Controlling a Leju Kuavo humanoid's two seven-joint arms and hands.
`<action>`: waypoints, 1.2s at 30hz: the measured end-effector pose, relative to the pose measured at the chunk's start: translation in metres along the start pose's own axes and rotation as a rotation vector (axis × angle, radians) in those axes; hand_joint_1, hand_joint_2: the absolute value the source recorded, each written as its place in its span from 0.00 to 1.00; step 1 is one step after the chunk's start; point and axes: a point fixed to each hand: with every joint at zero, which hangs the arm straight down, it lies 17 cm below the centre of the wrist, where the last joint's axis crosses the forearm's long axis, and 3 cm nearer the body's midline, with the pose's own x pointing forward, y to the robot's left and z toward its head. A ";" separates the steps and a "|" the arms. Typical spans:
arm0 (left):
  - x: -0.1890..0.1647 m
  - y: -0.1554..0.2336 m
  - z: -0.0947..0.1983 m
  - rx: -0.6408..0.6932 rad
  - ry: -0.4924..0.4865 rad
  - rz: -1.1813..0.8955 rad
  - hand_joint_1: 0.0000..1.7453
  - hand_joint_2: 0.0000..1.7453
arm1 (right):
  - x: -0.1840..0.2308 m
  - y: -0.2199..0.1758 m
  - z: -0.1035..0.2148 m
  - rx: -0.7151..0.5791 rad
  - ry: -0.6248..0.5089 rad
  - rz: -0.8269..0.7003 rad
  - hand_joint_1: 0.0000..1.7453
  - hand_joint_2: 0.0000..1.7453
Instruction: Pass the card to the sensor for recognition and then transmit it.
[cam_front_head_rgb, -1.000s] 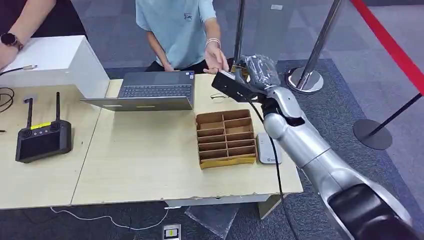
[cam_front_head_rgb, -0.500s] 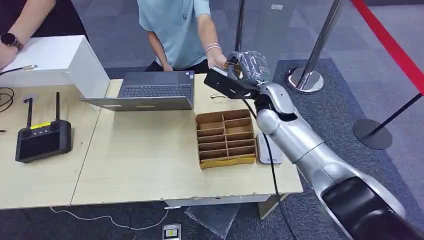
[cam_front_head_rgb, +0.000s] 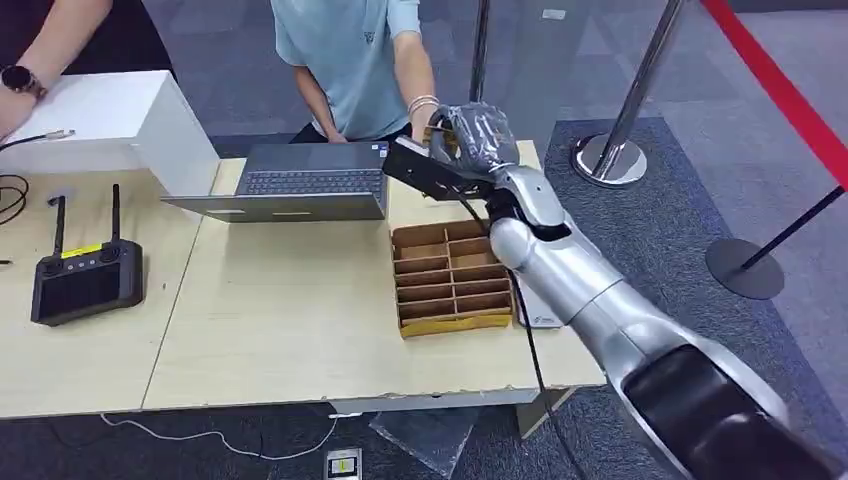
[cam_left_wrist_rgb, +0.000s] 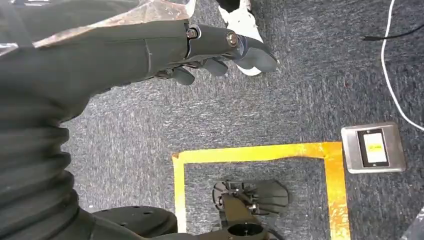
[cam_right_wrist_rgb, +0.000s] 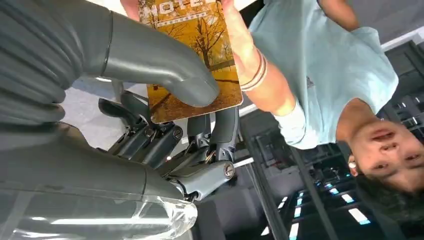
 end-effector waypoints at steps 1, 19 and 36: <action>0.000 0.000 0.000 0.000 0.000 -0.001 0.00 1.00 | 0.001 0.002 0.000 0.004 -0.001 0.001 1.00 1.00; -0.004 -0.001 0.000 -0.007 0.018 -0.002 0.00 1.00 | -0.004 0.023 0.007 0.028 0.033 0.040 0.00 1.00; -0.004 0.002 -0.001 0.002 0.019 0.008 0.00 1.00 | -0.020 0.023 0.016 0.009 0.078 0.041 0.00 1.00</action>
